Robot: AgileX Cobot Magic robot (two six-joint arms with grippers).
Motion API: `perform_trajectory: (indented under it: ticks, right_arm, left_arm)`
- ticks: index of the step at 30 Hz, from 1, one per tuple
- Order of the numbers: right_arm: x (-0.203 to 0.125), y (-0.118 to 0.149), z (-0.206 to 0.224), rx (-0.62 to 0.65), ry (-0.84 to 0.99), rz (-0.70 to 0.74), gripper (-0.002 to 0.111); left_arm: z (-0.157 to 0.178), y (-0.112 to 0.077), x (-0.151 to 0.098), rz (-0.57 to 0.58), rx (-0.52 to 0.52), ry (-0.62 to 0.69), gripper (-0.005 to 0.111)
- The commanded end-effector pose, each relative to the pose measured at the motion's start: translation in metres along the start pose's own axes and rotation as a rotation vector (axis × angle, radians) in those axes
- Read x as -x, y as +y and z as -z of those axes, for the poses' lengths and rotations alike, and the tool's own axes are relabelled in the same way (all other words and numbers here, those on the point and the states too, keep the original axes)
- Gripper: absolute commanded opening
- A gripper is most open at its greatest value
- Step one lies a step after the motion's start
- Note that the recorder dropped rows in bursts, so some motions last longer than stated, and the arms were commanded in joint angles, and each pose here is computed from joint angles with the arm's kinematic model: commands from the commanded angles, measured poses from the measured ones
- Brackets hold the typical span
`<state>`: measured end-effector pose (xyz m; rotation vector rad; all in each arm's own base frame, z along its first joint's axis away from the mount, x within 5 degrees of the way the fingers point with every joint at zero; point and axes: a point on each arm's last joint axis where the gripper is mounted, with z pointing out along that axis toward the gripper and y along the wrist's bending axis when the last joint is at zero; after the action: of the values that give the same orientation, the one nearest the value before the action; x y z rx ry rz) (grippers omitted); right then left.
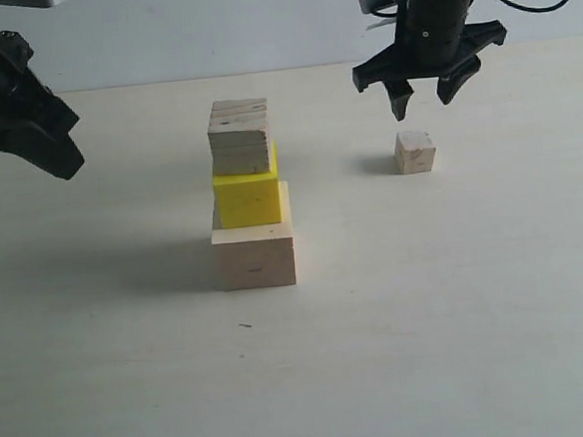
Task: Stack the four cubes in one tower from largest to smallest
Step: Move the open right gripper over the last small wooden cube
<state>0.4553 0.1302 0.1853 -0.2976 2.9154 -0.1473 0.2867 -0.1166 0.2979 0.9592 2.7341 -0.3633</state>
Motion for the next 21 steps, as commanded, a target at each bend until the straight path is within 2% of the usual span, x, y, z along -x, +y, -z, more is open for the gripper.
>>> perform_trajectory:
  ticks: [1, 14, 21]
  right_arm:
    - [-0.002, 0.001, -0.014, -0.004, 0.043, -0.027, 0.059]
    - [-0.006, 0.011, -0.044, 0.053, 0.101, -0.049, 0.059]
    - [-0.001, 0.011, -0.047, 0.055, 0.052, -0.044, 0.059]
  left_arm:
    - [0.004, -0.002, 0.001, -0.006, 0.001, -0.024, 0.0]
    - [0.004, -0.002, 0.002, -0.005, 0.001, -0.033, 0.0]
    - [0.004, -0.002, 0.002, -0.005, 0.001, -0.033, 0.0]
